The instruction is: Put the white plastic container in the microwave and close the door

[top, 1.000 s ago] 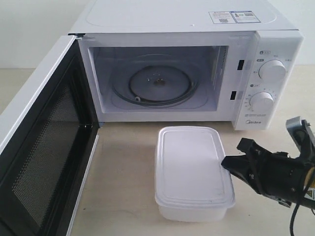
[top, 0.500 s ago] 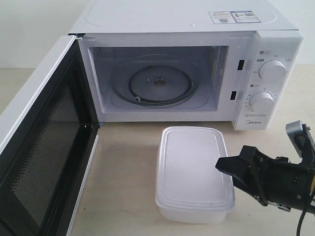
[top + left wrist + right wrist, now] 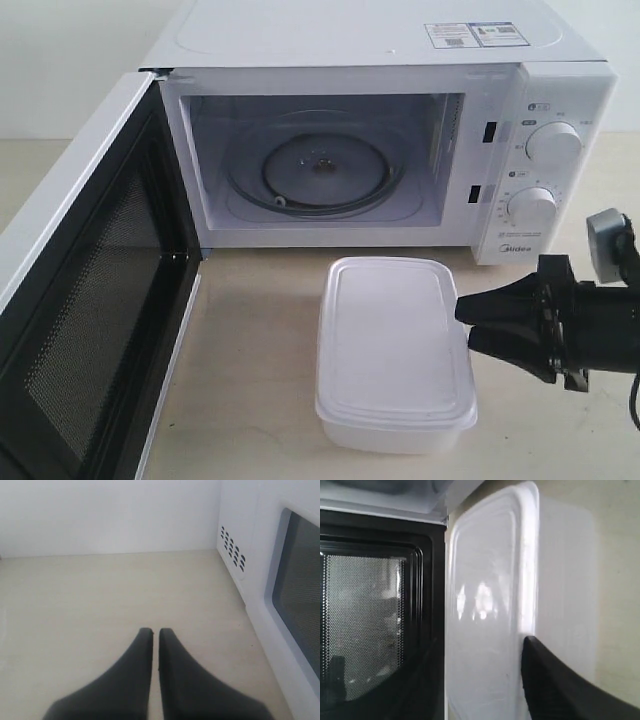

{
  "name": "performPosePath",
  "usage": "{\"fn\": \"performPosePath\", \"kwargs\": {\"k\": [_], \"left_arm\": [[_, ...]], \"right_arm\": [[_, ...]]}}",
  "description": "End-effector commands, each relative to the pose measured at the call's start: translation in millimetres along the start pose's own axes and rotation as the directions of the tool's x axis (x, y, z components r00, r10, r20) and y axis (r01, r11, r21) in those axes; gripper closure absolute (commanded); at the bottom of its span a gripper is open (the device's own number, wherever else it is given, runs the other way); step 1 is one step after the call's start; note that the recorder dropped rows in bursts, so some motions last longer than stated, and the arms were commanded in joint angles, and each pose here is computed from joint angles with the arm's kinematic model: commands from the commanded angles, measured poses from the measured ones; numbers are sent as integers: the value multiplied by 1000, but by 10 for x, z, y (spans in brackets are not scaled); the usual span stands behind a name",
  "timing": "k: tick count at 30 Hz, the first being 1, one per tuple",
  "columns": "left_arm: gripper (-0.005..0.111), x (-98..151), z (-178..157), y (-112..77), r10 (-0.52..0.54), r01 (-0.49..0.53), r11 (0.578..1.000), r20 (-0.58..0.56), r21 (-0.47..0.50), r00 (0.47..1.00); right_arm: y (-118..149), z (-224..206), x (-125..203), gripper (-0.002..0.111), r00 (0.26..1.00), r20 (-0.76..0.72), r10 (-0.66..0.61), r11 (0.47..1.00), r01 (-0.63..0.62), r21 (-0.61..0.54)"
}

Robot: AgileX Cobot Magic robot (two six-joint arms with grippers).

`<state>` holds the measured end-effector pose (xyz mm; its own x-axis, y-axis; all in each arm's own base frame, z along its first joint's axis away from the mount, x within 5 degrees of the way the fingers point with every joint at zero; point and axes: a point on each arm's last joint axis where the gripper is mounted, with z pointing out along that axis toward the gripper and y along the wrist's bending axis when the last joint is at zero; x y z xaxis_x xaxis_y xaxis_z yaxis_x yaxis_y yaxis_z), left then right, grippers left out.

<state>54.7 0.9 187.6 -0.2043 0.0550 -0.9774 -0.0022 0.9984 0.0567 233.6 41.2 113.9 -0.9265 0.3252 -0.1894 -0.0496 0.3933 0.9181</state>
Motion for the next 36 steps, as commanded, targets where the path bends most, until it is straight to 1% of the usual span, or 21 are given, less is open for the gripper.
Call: {"fn": "performPosePath", "kwargs": {"k": [1,5,15,22,27,32,36], "left_arm": [[102,4,0,-7,-15,15,1000,5,10,1000],[102,4,0,-7,-15,15,1000,5,10,1000],[102,4,0,-7,-15,15,1000,5,10,1000],[102,4,0,-7,-15,15,1000,5,10,1000],[102,4,0,-7,-15,15,1000,5,10,1000],[102,4,0,-7,-15,15,1000,5,10,1000],[102,4,0,-7,-15,15,1000,5,10,1000]], "right_arm": [[-266,67,1,64,997,-46,54,998,-55,-30],[-366,35,-12,64,996,-21,85,996,-86,-22],[-335,36,-64,64,998,3,57,998,-57,-25],[-283,132,-65,64,999,-40,12,999,-13,-35],[-269,127,-74,64,999,-32,8,999,-9,-36],[-174,123,-97,64,999,-20,-28,999,27,-44],[-116,225,-79,64,997,-55,-58,997,55,-58]]}}
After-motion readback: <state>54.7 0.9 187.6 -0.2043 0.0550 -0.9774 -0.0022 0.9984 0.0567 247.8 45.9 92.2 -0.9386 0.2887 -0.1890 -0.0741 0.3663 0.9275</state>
